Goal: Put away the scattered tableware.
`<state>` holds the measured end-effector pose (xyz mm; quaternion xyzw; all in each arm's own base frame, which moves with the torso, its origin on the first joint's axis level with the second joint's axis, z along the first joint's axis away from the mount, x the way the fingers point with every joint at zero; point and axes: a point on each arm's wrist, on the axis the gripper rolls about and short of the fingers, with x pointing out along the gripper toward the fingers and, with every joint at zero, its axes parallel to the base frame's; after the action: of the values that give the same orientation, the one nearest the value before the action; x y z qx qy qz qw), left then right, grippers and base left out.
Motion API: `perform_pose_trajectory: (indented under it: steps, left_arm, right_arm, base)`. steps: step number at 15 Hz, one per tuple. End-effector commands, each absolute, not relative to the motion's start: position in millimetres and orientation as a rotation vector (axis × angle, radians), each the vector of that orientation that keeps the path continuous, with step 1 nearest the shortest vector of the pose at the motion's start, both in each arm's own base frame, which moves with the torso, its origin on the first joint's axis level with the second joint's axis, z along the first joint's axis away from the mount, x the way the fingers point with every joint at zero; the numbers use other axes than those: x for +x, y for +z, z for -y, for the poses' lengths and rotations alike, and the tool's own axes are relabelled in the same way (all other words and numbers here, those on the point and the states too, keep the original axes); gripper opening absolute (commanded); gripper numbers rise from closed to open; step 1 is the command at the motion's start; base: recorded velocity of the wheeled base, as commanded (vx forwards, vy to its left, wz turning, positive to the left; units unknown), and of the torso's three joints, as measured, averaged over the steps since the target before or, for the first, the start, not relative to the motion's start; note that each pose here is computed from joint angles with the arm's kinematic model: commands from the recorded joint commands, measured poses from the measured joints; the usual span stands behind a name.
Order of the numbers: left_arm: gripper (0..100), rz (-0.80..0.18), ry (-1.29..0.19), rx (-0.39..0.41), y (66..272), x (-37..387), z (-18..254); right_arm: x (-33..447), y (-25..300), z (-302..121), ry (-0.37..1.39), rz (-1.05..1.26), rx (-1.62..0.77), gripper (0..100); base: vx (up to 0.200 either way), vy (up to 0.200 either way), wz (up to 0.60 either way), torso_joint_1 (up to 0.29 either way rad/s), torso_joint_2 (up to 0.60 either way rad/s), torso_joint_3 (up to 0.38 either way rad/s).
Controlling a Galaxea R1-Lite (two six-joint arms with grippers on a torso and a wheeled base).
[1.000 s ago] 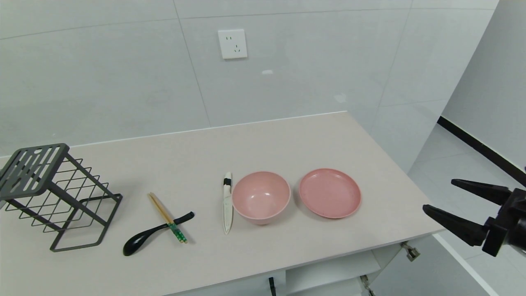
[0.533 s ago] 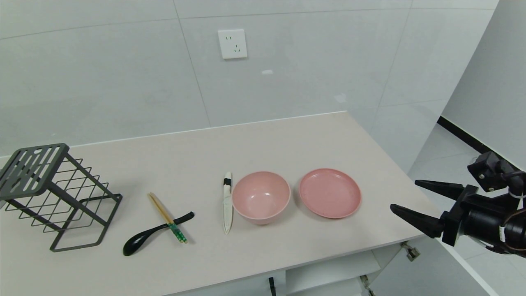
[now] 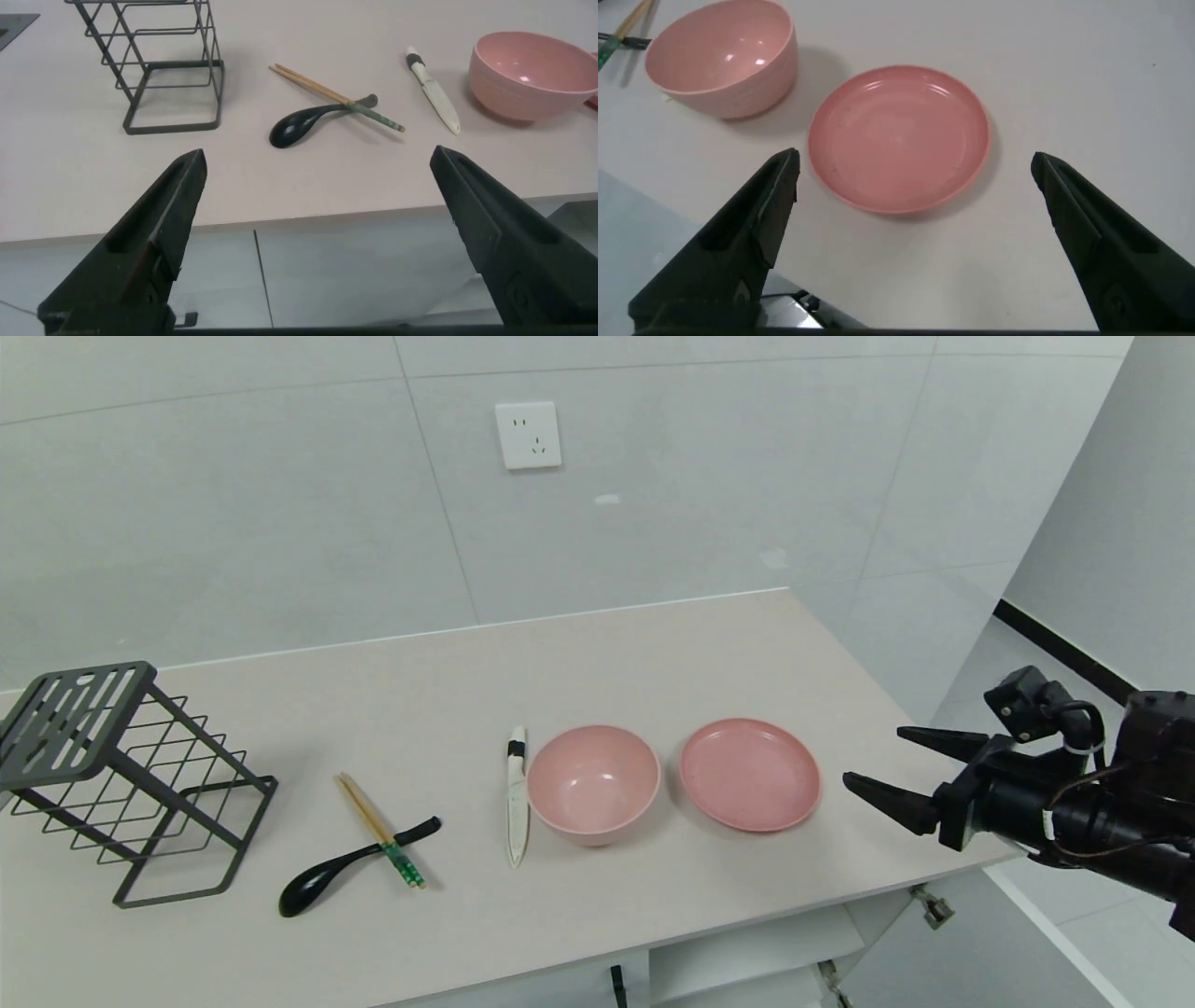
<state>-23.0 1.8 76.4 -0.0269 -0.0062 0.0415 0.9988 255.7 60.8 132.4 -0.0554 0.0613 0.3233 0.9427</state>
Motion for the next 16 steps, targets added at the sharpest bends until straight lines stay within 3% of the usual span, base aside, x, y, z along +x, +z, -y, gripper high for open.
perform_pose_trajectory:
  steps: [1, 4, 10, 16]
  left_arm:
    - [100, 0.011, 0.084, -0.054, 76, -23, -2]
    - [100, 0.011, 0.084, -0.054, 76, -23, -2]
    - [100, 0.011, 0.084, -0.054, 76, -23, -2]
    - [100, 0.011, 0.084, -0.054, 76, -23, -2]
  right_arm:
    - [268, 123, -69, 0.667, -0.157, -0.096, 100]
    - [286, 116, -75, 0.58, -0.18, -0.082, 100]
    - [319, 85, -83, 0.542, -0.258, -0.051, 100]
    - [355, 76, -93, 0.541, -0.282, 0.002, 100]
  base:
    - [0.0, 0.0, 0.0, 0.0, 0.0, 0.0]
    - [0.0, 0.0, 0.0, 0.0, 0.0, 0.0]
    - [0.0, 0.0, 0.0, 0.0, 0.0, 0.0]
    - [0.0, 0.0, 0.0, 0.0, 0.0, 0.0]
